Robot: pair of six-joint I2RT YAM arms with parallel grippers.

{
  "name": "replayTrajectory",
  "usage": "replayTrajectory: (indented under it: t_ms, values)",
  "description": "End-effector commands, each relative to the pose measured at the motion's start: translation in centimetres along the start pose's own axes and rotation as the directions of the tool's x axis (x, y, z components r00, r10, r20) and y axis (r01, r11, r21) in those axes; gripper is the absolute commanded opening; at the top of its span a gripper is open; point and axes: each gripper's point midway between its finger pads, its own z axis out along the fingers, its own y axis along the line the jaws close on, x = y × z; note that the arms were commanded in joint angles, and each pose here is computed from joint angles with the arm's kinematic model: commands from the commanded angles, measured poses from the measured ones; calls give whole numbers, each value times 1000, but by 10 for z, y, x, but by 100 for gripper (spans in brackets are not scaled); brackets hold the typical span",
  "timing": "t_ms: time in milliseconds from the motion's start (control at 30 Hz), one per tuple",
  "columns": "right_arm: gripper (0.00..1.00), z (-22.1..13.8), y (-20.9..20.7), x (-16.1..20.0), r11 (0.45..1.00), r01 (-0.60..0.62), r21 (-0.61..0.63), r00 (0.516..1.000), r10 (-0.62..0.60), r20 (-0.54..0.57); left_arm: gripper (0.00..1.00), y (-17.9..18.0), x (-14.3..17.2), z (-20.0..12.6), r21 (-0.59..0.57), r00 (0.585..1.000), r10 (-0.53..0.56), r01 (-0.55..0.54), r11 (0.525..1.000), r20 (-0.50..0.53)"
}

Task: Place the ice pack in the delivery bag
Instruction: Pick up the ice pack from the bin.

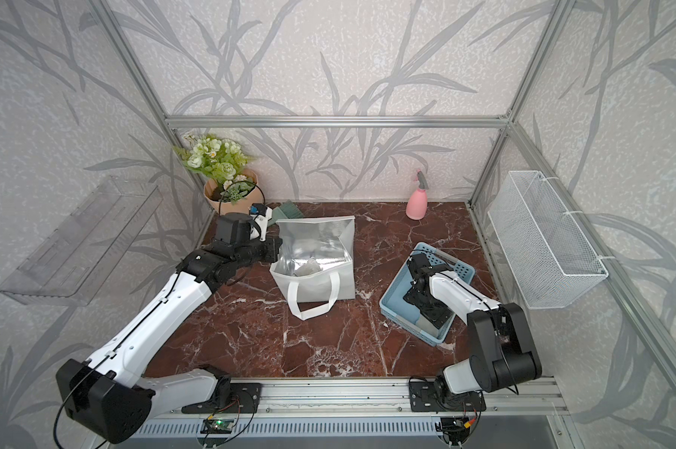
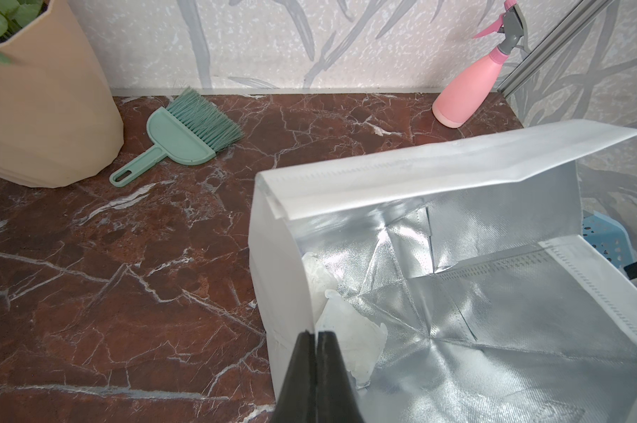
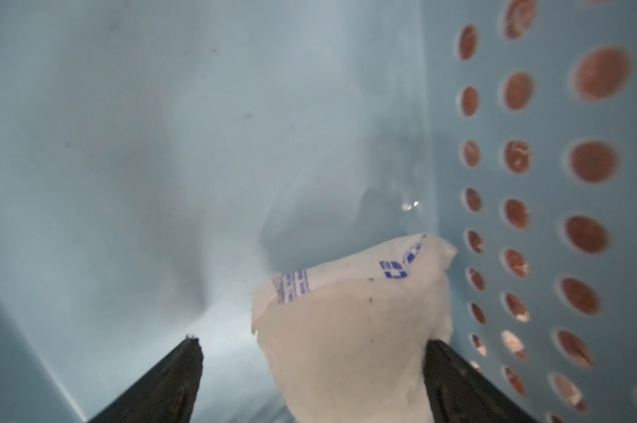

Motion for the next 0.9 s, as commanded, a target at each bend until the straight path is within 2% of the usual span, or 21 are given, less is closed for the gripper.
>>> replayTrajectory:
  t_ms: [0,67,200,367,500,633,767,867]
  values:
    - [95,-20,57,-3,975,67,-214,998,-70,-3,1,1,-5,-7,-11,1000,7,-7,1000,22]
    - [96,-32,69,-12,961,113,-252,993,-104,46,0,1,-5,-7,-9,1000,7,-7,1000,22]
    - [97,-44,62,-26,968,166,-189,983,-146,114,0,0,-5,-7,-3,1000,6,-6,1000,22]
    - [99,-35,62,-12,935,296,-196,955,-288,68,1,0,-4,-6,0,1000,4,-4,1000,19]
    - [99,-29,46,1,891,423,-163,905,-423,39,1,-1,-5,-7,0,1000,8,-8,1000,18]
    - [99,-19,37,19,825,529,-200,843,-538,13,2,-2,-4,-7,7,1000,7,-7,1000,16]
    - [99,1,20,20,838,535,-109,840,-541,-37,2,-4,-3,-7,19,1000,5,-5,1000,13]
    - [99,6,21,18,837,538,-103,839,-543,-32,3,-4,-5,-8,19,1000,9,-10,1000,14]
